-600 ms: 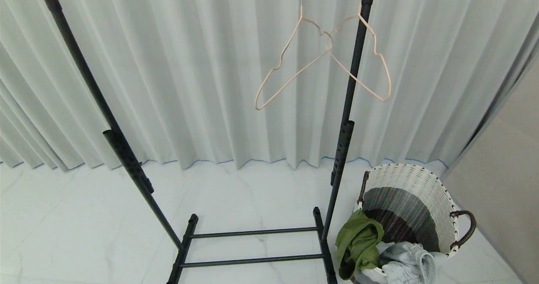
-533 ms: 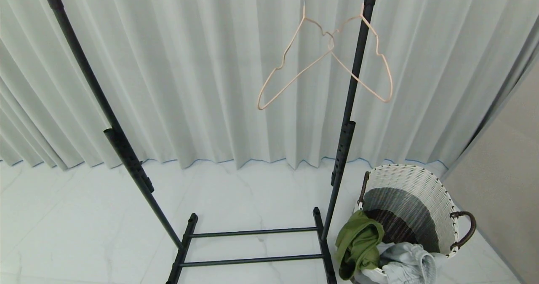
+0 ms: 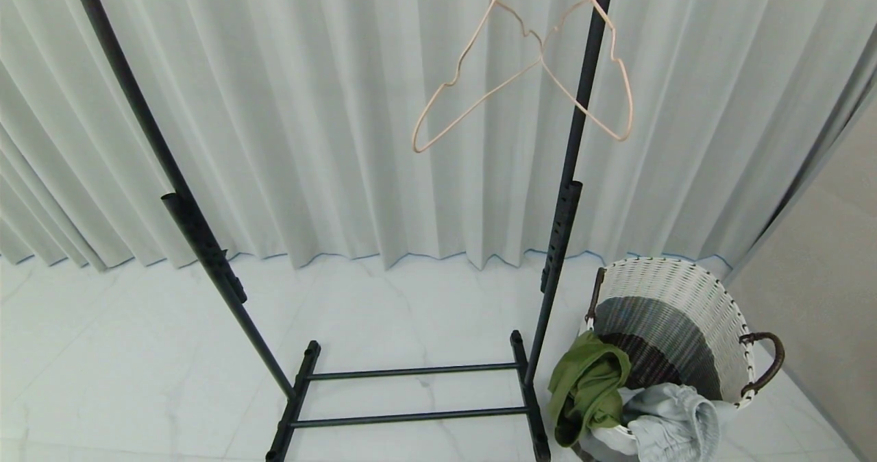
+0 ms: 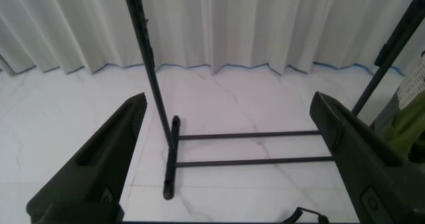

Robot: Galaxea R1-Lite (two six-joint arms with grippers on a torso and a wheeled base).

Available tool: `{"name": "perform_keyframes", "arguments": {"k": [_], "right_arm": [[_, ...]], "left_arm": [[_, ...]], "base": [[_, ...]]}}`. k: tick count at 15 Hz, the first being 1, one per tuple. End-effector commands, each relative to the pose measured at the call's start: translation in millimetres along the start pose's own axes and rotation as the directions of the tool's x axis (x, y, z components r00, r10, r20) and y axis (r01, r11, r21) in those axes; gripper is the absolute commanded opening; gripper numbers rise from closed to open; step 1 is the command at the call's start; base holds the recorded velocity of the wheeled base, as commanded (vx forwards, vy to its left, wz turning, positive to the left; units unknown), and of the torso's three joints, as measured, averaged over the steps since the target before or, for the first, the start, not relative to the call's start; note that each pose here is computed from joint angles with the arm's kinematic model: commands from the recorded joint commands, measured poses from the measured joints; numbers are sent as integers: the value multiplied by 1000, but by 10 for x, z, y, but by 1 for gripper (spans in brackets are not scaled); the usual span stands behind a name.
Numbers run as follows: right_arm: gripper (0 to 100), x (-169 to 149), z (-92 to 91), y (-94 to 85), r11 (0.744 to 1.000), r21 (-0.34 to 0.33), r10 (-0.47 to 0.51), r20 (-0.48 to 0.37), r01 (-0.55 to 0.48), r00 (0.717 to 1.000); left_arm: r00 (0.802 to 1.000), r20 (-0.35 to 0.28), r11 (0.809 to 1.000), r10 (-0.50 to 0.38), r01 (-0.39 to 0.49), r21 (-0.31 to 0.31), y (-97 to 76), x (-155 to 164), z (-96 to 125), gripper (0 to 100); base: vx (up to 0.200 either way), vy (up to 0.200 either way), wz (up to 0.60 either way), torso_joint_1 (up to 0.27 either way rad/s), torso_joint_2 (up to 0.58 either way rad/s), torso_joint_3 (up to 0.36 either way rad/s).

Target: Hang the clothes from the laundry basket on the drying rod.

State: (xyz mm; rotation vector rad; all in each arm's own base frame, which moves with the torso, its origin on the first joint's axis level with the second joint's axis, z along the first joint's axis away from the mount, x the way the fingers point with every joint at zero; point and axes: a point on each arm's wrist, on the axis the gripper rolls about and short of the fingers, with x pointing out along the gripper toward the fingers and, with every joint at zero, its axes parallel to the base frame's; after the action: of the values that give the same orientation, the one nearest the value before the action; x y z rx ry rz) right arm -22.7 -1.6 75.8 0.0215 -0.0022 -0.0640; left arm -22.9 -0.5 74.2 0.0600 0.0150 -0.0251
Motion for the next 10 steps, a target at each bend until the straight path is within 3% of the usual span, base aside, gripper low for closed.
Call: {"name": "perform_keyframes", "arguments": {"k": [1, 6, 10], "right_arm": [[100, 0, 2, 0, 1000, 0, 0, 2, 0, 1000], [100, 0, 2, 0, 1000, -11, 1, 2, -1, 1000], [100, 0, 2, 2, 1000, -29, 7, 1, -7, 1000]], "left_arm": [[1000, 0, 1000, 0, 0, 0, 0, 0, 0, 100], [1000, 0, 1000, 2, -2, -19, 0, 0, 0, 100], [1000, 0, 1000, 3, -3, -31, 1, 0, 0, 100]], "base": [[0, 0, 0, -100, 276, 178], [200, 0, 0, -23, 65, 46], [0, 0, 0, 0, 0, 0]]}}
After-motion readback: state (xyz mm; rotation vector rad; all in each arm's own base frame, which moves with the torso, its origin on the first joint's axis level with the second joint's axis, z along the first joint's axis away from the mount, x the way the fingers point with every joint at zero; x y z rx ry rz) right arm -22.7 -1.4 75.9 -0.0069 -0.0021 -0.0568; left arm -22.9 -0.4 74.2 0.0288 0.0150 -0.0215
